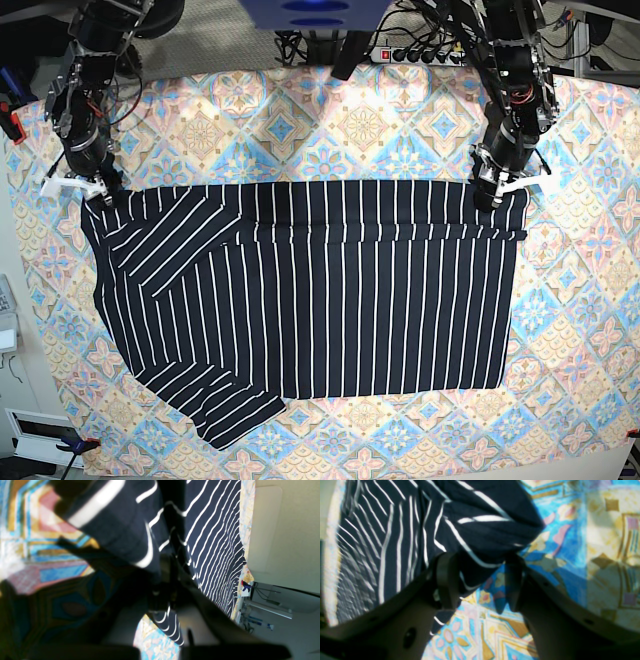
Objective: Fold the T-shirt properly
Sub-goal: 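Hold the folded edge with both grippers and adjust the grip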
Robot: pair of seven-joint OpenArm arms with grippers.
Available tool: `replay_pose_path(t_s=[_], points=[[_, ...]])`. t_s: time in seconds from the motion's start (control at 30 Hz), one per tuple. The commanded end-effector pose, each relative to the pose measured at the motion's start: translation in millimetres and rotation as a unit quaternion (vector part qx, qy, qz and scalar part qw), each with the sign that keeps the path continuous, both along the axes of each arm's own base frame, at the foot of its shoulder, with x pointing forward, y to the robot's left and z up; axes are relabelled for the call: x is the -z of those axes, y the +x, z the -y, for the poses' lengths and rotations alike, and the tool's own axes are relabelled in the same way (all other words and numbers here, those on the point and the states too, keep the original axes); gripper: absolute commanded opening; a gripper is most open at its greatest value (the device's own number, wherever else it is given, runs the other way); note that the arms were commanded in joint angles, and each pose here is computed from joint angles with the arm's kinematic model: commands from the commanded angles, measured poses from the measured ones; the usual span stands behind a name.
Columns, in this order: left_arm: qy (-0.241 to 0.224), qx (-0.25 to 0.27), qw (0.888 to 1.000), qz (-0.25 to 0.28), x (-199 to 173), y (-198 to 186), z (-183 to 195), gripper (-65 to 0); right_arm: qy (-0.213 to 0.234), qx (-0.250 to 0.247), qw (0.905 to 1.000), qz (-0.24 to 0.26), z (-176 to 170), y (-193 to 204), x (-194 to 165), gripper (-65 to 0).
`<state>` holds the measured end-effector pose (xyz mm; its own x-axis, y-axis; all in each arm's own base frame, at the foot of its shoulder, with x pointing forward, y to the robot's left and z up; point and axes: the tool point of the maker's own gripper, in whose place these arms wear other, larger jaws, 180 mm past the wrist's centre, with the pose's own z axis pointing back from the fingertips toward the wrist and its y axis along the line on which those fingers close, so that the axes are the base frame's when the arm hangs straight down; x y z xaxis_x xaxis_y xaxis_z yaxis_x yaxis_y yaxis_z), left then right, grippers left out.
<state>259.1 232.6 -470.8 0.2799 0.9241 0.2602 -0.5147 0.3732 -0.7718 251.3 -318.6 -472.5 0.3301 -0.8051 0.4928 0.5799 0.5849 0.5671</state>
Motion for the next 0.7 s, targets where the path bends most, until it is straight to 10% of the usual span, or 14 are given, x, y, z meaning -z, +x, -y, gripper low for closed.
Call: replay_pose_path(t_s=[0.0,0.43,0.67], points=[[-0.003,0.002,1.000,-0.009,2,-4,0,-65.0,0.002,-0.004,1.0000,-0.001,2,6,-2,-35.7],[-0.003,0.002,1.000,-0.011,3,-5,0,-65.0,0.025,0.004,0.9997,0.002,-3,25,4,-36.5],[-0.002,0.002,1.000,-0.011,3,-5,0,-65.0,0.022,0.003,0.9997,0.005,-3,27,1,-58.1]])
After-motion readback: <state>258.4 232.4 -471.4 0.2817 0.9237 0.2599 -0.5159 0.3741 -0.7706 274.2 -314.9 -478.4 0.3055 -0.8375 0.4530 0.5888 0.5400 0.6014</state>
